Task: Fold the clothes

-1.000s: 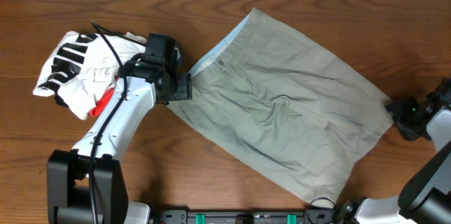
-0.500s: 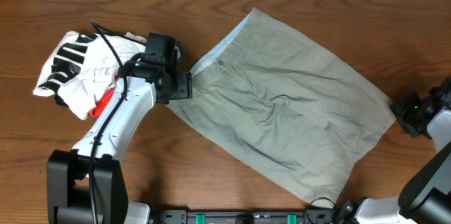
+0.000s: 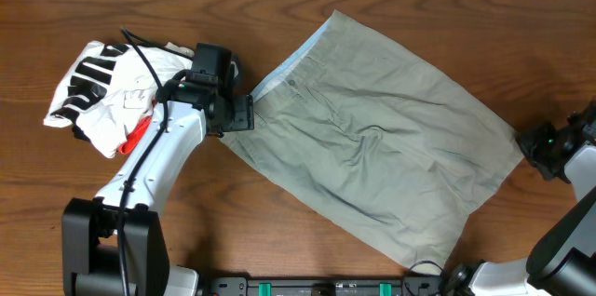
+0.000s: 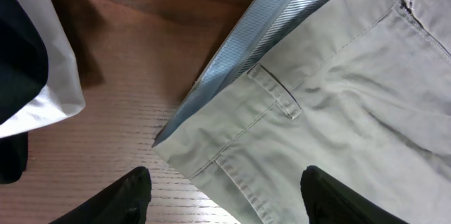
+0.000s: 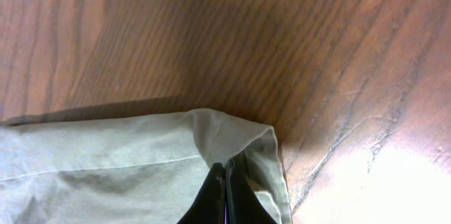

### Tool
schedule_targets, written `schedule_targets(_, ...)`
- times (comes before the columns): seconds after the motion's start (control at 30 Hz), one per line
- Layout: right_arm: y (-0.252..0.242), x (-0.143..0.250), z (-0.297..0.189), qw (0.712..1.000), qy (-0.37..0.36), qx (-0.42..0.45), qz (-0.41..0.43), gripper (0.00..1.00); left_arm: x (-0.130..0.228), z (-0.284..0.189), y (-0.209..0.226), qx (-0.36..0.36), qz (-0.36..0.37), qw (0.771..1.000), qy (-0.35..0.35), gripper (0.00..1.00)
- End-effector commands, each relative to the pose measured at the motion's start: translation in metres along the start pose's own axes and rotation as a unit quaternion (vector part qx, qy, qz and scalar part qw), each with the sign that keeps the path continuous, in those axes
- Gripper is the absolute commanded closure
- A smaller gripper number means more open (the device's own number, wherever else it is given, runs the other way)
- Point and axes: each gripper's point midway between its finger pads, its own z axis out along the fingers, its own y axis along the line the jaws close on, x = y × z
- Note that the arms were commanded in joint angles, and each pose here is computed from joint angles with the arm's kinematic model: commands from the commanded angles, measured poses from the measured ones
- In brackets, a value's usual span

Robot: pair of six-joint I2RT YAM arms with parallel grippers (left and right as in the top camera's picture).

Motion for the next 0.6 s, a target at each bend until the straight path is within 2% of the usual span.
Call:
schedule_targets(0.0,0.003,-0.007,0.000,1.000,-0.013,-0.012,-0.003,0.99,-0.003,-0.001,0.001,-0.005,0.001,1.000,-0.004,0.30)
schedule_targets(0.23,0.068,-0.050,-0.020,0.979,-0.076,-0.190,-0.003,0.99,-0.003,-0.001,0.001,-0.005,0.001,1.000,-0.005,0.29)
schedule_targets(0.33,0.069,-0.068,-0.027,0.973,-0.102,-0.203,0.030,0.99,-0.003,-0.001,0.001,-0.005,0.001,1.000,-0.004,0.29)
schedule_targets(0.43,0.057,-0.058,-0.023,0.978,-0.075,-0.186,0.049,0.99,-0.003,-0.001,0.001,-0.005,0.001,1.000,-0.004,0.29)
schedule_targets(0.47,0.049,-0.047,-0.019,0.982,-0.052,-0.170,0.060,0.97,-0.003,-0.001,0.001,-0.005,0.001,1.000,-0.004,0.29)
schedule_targets(0.53,0.026,-0.026,-0.011,0.991,-0.014,-0.115,0.073,0.78,-0.003,-0.001,0.001,-0.005,0.001,1.000,-0.004,0.29)
schedule_targets(0.57,0.019,-0.021,-0.009,0.993,-0.008,-0.094,0.076,0.76,-0.003,-0.001,0.001,-0.004,0.001,1.000,-0.005,0.29)
